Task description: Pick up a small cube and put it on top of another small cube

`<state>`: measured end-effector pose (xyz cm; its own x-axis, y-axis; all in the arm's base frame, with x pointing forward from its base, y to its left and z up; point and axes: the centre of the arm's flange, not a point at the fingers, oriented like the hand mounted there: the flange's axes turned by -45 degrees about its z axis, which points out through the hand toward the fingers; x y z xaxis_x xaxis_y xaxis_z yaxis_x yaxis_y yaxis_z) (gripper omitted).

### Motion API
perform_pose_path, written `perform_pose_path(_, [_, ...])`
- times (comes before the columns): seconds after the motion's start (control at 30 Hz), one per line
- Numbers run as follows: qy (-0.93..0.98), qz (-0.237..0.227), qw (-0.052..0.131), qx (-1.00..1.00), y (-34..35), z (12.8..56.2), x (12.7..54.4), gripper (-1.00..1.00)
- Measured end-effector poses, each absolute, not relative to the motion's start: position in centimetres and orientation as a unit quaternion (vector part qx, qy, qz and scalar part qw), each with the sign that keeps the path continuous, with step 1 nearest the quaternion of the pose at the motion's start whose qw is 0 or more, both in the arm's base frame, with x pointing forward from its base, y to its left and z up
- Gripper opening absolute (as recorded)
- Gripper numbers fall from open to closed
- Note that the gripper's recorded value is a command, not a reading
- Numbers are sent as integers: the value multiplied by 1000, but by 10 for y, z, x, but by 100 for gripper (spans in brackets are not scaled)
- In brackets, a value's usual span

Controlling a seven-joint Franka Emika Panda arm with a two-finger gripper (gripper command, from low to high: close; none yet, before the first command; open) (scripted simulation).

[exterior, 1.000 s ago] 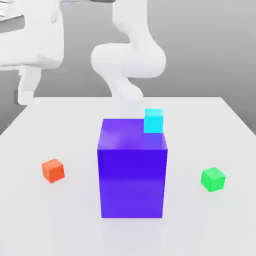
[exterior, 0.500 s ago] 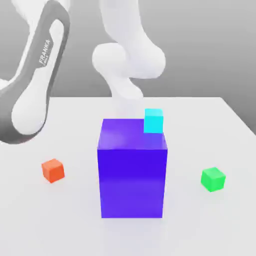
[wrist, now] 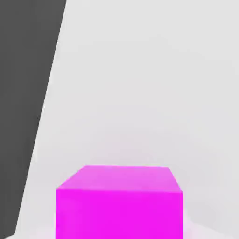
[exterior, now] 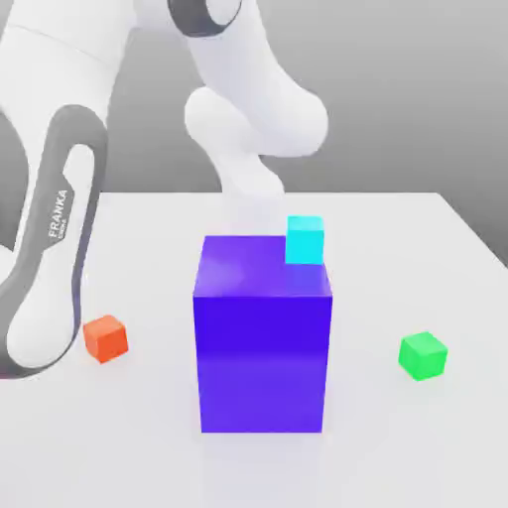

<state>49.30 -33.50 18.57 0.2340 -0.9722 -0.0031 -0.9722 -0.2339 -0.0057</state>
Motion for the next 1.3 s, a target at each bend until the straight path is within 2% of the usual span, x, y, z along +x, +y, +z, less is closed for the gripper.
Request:
perform_pose_path(0.13, [521, 1, 35, -853, -235, 208, 521, -100])
perform_pose_path(0.27, [411, 2, 57, -910, -135, 224, 527, -100])
perform_pose_path(0.4, [284, 3, 71, -956, -34, 238, 511, -100])
perform_pose_path(0.5, [173, 3, 75, -982, 41, 247, 483, -100])
perform_pose_path(0.6, [13, 5, 70, -997, 142, 253, 431, -100])
perform_pose_path(0.67, [-115, 7, 60, -991, 210, 255, 377, -100])
perform_pose_path(0.73, [-222, 6, 43, -974, 245, 253, 325, -100])
perform_pose_path(0.83, [-342, 1, 10, -939, 263, 243, 265, -100])
perform_pose_path(0.97, [-374, -3, -3, -927, 267, 224, 251, -100])
perform_pose_path(1.2, [-377, -1, -1, -926, 266, 182, 247, -100])
perform_pose_path(1.23, [-378, -1, -1, -926, 266, 178, 246, 100])
perform_pose_path(1.3, [-378, -1, -1, -926, 266, 178, 246, 100])
